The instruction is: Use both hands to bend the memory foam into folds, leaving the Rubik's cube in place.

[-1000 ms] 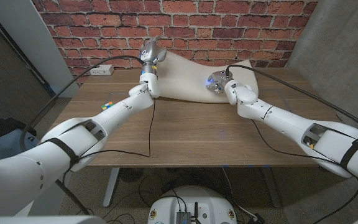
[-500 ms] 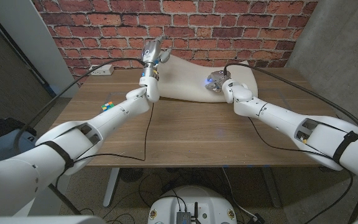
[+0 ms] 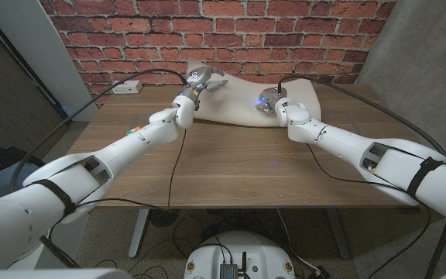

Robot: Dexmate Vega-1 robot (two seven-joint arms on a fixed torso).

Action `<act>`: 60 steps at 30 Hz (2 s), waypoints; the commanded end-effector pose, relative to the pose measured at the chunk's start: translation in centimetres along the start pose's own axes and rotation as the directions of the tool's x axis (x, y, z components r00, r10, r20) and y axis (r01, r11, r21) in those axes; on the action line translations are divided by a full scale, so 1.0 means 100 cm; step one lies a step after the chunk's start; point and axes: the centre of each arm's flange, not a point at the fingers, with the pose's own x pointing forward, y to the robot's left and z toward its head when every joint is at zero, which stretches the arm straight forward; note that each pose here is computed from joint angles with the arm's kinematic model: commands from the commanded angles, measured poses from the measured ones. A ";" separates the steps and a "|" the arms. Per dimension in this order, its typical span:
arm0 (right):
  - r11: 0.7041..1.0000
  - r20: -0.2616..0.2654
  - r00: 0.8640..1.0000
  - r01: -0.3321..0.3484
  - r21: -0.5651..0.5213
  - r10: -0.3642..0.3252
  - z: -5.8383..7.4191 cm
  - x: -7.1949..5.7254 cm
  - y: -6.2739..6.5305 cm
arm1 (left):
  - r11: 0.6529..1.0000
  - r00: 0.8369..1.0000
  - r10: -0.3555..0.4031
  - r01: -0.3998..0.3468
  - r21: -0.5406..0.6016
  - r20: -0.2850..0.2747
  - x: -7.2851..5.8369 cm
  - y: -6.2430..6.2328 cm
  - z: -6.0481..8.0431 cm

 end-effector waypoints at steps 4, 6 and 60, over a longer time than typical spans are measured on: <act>1.000 -0.027 1.000 0.014 0.004 -0.014 0.000 0.001 -0.002 | 0.964 0.966 -0.251 0.255 0.074 -0.055 0.001 -0.020 -0.005; 1.000 -0.025 1.000 0.020 0.005 -0.019 0.000 0.000 -0.003 | 0.957 0.958 -0.277 0.282 0.069 -0.073 0.002 -0.022 -0.008; 0.992 -0.053 0.993 0.106 0.068 -0.102 -0.015 -0.035 -0.018 | 0.772 0.842 -0.450 0.534 0.345 -0.297 0.033 -0.088 -0.041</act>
